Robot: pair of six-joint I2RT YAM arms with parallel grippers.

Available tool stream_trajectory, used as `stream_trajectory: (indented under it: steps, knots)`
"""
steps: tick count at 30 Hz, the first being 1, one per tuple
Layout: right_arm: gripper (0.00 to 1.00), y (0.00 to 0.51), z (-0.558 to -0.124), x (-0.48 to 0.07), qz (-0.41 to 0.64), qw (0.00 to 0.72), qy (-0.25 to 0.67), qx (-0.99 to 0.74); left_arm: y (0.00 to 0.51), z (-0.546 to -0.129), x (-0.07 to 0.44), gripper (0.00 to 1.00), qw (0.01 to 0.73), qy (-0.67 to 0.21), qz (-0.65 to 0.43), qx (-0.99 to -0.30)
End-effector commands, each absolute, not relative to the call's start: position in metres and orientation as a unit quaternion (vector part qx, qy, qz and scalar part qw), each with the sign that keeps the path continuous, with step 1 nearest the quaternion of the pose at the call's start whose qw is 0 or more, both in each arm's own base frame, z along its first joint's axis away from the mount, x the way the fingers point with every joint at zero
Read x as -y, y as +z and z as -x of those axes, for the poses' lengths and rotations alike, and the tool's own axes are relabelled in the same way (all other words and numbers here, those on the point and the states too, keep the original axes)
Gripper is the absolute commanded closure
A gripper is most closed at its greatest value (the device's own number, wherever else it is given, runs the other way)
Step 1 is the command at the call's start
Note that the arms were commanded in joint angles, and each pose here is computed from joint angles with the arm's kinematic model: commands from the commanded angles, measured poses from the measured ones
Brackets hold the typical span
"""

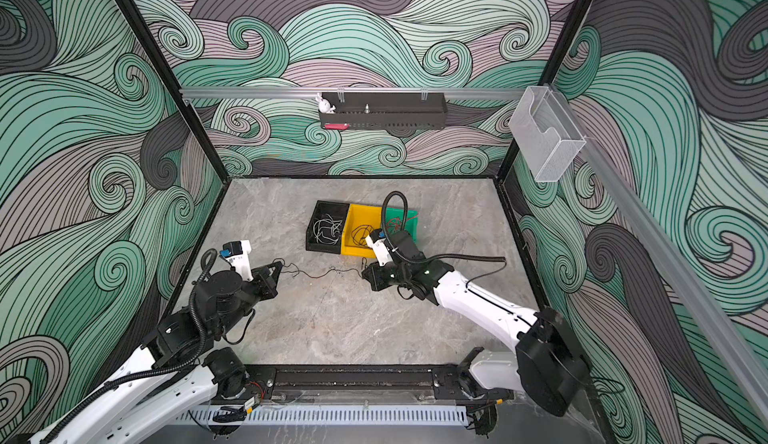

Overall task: Untangle the cables
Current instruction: 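Lower the black wire into the yellow bin with the right gripper while the left follows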

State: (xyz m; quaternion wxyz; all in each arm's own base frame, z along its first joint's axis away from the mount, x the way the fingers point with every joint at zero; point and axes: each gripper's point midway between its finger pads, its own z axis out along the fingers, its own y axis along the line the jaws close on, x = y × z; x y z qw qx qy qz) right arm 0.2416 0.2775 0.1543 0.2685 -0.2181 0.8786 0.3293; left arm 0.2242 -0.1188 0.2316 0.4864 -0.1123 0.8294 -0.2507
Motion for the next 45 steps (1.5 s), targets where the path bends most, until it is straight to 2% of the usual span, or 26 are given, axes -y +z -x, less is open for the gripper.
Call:
stream_trajectory:
  steps: [1, 13, 30, 37, 45]
  knots:
    - [0.87, 0.172, -0.248, -0.263, 0.218, 0.286, 0.318, -0.877, 0.252, -0.233, 0.125, 1.0, 0.503, -0.264, 0.107, -0.816]
    - [0.85, 0.215, -0.3, -0.211, 0.12, 0.345, 0.326, -0.872, 0.247, -0.268, 0.134, 1.0, 0.483, -0.266, 0.112, -0.827]
    - [0.86, 0.294, -0.366, -0.254, 0.109, 0.383, 0.426, -0.813, 0.254, -0.349, 0.211, 1.0, 0.445, -0.337, 0.067, -0.827]
    - [0.86, 0.295, -0.387, -0.261, 0.106, 0.379, 0.43, -0.812, 0.246, -0.383, 0.246, 1.0, 0.413, -0.381, 0.055, -0.826]
    - [0.86, 0.288, -0.409, -0.263, 0.095, 0.37, 0.436, -0.815, 0.217, -0.418, 0.288, 1.0, 0.345, -0.451, 0.032, -0.823]
